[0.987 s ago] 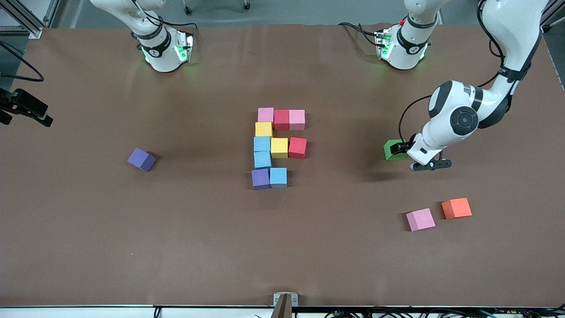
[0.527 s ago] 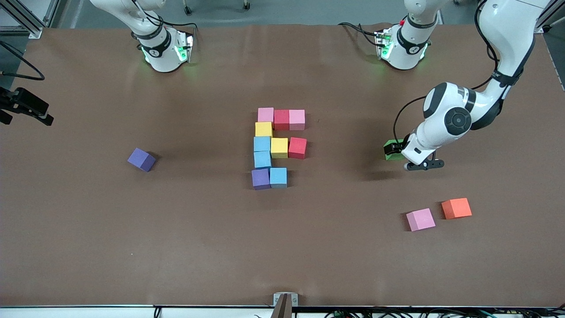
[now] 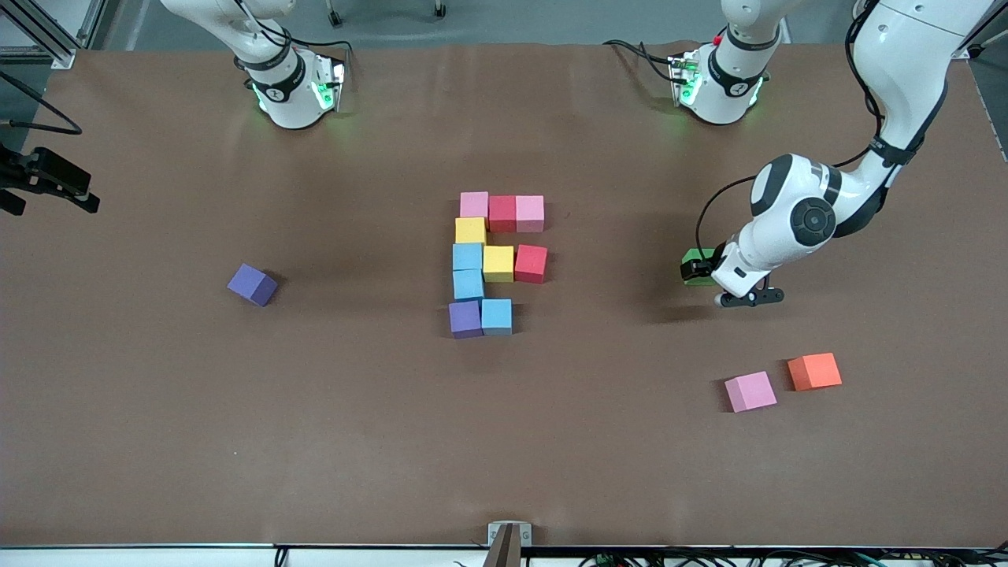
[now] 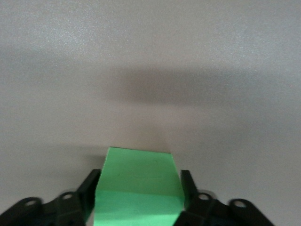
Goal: Arrange 11 blocks into digit 3
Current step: 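Close the left gripper on the green cube and lift it, then carry the green cube to beside the blue cube with the left gripper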
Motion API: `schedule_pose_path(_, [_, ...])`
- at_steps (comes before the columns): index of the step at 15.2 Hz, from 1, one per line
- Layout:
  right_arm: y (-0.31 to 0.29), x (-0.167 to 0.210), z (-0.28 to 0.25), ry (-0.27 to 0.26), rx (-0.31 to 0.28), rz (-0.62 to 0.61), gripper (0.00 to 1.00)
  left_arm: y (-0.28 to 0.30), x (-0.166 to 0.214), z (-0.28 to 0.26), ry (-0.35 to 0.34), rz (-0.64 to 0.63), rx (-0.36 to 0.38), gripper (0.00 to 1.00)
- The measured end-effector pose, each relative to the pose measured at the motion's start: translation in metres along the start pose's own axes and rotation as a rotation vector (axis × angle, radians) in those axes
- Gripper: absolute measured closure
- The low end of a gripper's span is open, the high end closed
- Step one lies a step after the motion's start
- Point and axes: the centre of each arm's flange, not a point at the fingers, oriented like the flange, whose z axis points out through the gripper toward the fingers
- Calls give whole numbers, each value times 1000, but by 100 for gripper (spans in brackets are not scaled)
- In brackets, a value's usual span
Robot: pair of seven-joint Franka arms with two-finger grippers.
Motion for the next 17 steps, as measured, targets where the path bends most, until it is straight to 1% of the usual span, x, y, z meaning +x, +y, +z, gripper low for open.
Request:
schedule_pose_path(1, [0,0,0,-1,0,0,0,0,1,-2,4,-7,-1,37])
schedule_pose_path(3, [0,0,0,-1,0,1,0,2,8,-8,24,-43,-8,38])
schedule_pose_path(4, [0,0,0,-1,0,2,0,6,14,-15,41,-73,-14,41])
schedule_pose_path(6, [0,0,0,-1,-1,5,0,25,28,-34,80,-132,-27,41])
schedule_pose_path(7, [0,0,0,0,-1,7,0,39,34,-45,84,-172,-29,41])
schedule_pose_path(9, [0,0,0,1,-2,20,0,73,51,-65,70,-284,-35,41])
schedule_pose_path(11, [0,0,-1,3,-2,37,0,110,71,-78,61,-403,-78,41])
schedule_pose_path(14, [0,0,-1,3,-2,45,0,155,95,-72,26,-578,-157,41])
schedule_pose_path(15, [0,0,-1,3,-2,46,0,168,99,-66,12,-639,-169,41])
schedule_pose_path(17, [0,0,-1,4,-2,47,0,194,102,-52,10,-760,-160,41])
